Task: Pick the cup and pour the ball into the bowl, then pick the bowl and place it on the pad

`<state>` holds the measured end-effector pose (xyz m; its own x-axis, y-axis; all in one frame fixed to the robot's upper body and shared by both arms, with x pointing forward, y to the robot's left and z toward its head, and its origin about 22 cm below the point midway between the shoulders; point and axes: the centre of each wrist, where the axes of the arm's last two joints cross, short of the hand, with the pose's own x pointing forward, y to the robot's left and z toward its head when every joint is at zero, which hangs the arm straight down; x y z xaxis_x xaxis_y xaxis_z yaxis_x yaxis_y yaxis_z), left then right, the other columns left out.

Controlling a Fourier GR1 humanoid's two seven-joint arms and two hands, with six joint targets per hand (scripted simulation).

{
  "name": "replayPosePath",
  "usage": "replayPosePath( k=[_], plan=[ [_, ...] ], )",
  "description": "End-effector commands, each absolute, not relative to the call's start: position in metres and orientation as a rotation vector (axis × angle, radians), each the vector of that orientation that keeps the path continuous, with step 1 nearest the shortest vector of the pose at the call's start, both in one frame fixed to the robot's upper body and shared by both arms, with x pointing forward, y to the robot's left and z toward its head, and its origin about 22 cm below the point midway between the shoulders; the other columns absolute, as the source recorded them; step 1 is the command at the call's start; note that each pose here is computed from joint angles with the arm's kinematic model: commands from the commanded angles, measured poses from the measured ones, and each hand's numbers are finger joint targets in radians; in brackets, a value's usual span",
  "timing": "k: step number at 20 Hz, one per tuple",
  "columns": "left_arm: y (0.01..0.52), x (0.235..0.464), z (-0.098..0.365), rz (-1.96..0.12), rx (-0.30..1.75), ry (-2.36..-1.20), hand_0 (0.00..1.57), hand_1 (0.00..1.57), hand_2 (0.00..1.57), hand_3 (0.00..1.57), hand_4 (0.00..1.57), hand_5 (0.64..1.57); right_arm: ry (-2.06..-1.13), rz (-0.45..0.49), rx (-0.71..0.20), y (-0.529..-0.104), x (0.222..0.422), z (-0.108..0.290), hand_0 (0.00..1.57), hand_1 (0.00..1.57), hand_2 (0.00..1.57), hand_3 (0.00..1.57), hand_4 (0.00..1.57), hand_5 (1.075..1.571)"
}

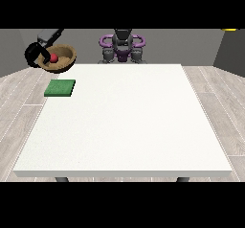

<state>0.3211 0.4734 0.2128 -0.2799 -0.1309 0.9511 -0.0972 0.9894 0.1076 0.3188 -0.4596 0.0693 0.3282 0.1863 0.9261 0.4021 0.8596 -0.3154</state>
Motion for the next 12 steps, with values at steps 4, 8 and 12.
replayPosePath(
  k=[4,8,12],
  plan=[
    [0.497,0.305,0.175,0.005,0.206,-1.84,0.0,0.0,0.0,0.0,1.21,1.551,-1.241,-0.108,-0.545,-0.467,0.319,0.084,1.57,1.57,1.57,0.58,1.09,1.564],
    [0.515,0.295,0.206,-0.014,0.256,-1.921,0.0,0.0,0.0,0.0,1.22,1.553,-1.315,-0.164,-0.523,-0.472,0.32,0.08,1.57,1.57,1.57,0.49,1.07,1.568],
    [0.498,0.302,0.182,-0.038,0.192,-1.922,0.0,0.0,0.0,0.0,1.21,1.553,-1.281,-0.254,-0.498,-0.464,0.324,0.061,1.57,1.57,1.57,0.44,1.06,1.569]
  ],
)
